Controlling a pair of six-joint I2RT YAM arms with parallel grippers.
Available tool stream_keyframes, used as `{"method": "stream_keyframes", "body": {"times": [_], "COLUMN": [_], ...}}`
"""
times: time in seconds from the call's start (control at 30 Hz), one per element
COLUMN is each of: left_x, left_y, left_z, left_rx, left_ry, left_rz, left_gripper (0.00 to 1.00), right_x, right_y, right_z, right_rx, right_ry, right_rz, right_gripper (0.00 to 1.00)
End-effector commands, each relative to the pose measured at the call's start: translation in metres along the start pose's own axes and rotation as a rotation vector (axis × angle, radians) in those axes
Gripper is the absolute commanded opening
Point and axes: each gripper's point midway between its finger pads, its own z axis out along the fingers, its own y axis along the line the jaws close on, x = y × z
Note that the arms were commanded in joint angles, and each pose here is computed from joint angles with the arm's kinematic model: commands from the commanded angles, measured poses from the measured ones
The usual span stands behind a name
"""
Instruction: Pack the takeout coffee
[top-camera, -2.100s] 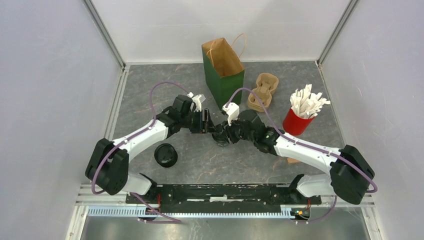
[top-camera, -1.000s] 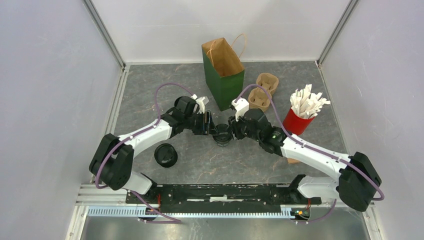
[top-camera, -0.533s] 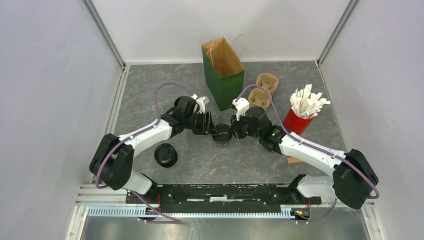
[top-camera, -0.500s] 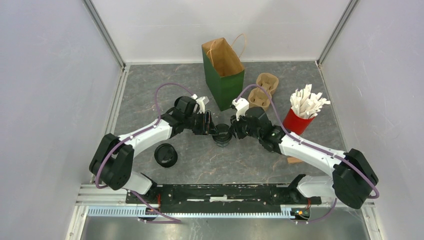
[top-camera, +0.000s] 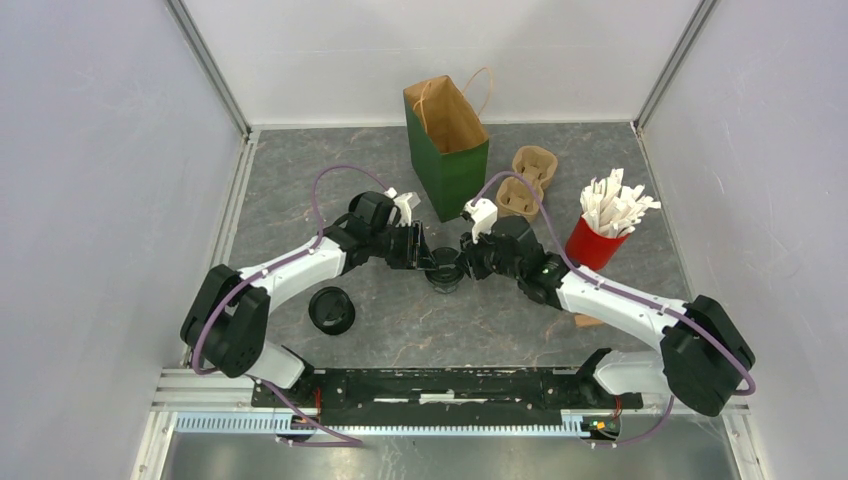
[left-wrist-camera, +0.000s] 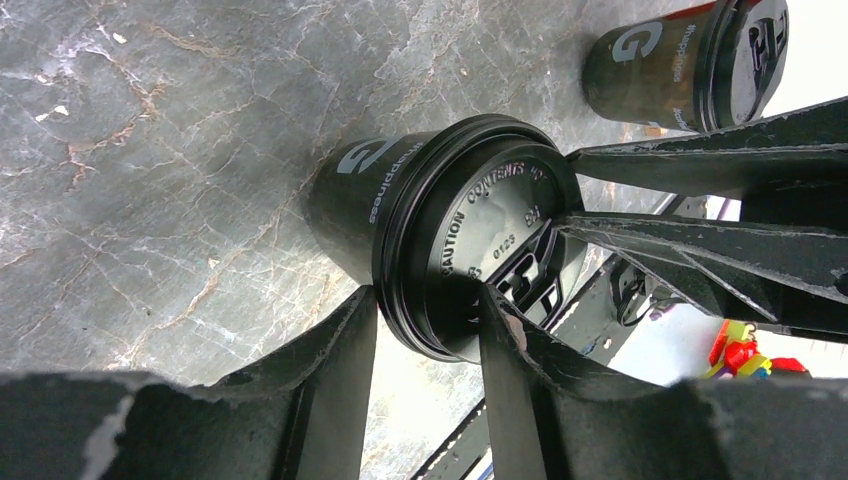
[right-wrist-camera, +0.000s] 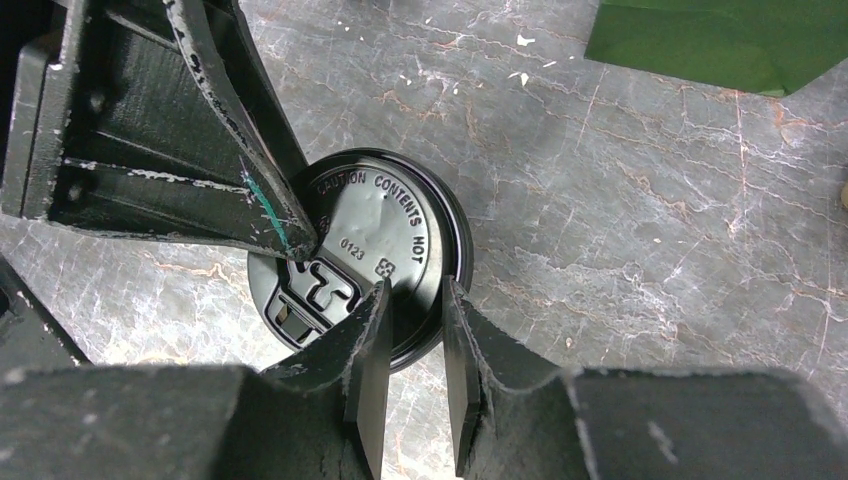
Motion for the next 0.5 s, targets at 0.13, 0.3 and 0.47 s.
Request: {"method": "stream_keyframes", "body": {"times": [0.13,0.3,0.47], "left_x": [0.003,0.006,0.006], "left_y": [0.013,0.019,0.022], "left_z": [0.001,0.000,0.000], "left_rx": [-0.066,-0.090,-0.107], "left_ry": [0.026,0.035,0.034], "left_rz": [0.061,0.066,0.063], "left_gripper": [0.47,0.47,0.45], "right_x": [0.036,0.053,0.071], "right_y": [-0.006,-0.011,-0.021], "right_z": [0.000,-0.001,-0.003], "right_rx": [0.005,0.010,0.028], "right_ry": [0.052,0.072,0.091], "right_rz": [0.037,0.052,0.081], "right_gripper": [0.30,0.29,0.29]}}
